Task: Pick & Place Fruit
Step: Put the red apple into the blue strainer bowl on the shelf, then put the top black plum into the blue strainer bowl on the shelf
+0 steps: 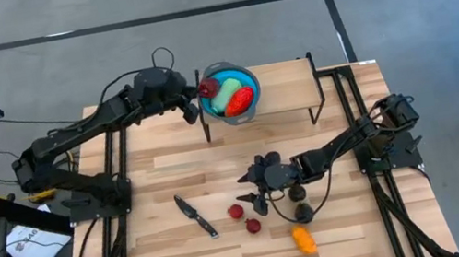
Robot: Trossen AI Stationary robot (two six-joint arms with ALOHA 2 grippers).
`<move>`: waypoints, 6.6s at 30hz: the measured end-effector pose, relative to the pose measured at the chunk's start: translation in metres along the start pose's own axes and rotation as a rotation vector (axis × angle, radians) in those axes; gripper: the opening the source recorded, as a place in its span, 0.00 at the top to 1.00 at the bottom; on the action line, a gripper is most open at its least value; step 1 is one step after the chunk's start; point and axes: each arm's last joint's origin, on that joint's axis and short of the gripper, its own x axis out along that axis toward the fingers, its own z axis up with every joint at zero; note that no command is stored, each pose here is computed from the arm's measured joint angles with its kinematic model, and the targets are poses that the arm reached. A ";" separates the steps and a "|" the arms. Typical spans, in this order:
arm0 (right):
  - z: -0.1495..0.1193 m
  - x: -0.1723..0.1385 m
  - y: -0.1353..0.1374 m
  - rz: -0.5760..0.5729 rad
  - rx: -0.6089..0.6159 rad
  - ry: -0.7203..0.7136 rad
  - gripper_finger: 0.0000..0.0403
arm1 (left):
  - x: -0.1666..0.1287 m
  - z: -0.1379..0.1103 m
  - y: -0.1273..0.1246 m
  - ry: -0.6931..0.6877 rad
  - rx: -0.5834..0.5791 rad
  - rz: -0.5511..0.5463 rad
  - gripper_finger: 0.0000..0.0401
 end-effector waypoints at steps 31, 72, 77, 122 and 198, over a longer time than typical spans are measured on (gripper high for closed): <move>0.002 0.001 -0.004 -0.013 0.005 -0.001 0.33 | 0.025 0.004 0.008 -0.077 -0.020 -0.003 0.98; -0.048 -0.014 -0.073 -0.570 0.143 0.422 0.33 | -0.061 -0.165 -0.081 -0.194 -0.090 -0.503 0.98; -0.041 -0.007 -0.075 -0.579 0.043 0.317 0.33 | -0.061 -0.164 -0.081 -0.200 -0.091 -0.504 0.98; -0.061 0.020 -0.095 -0.732 -0.035 0.036 0.22 | -0.005 -0.200 -0.108 0.047 -0.085 -0.453 0.98; -0.044 0.025 -0.085 -0.654 -0.006 -0.147 0.34 | -0.005 -0.196 -0.108 0.009 -0.099 -0.461 0.98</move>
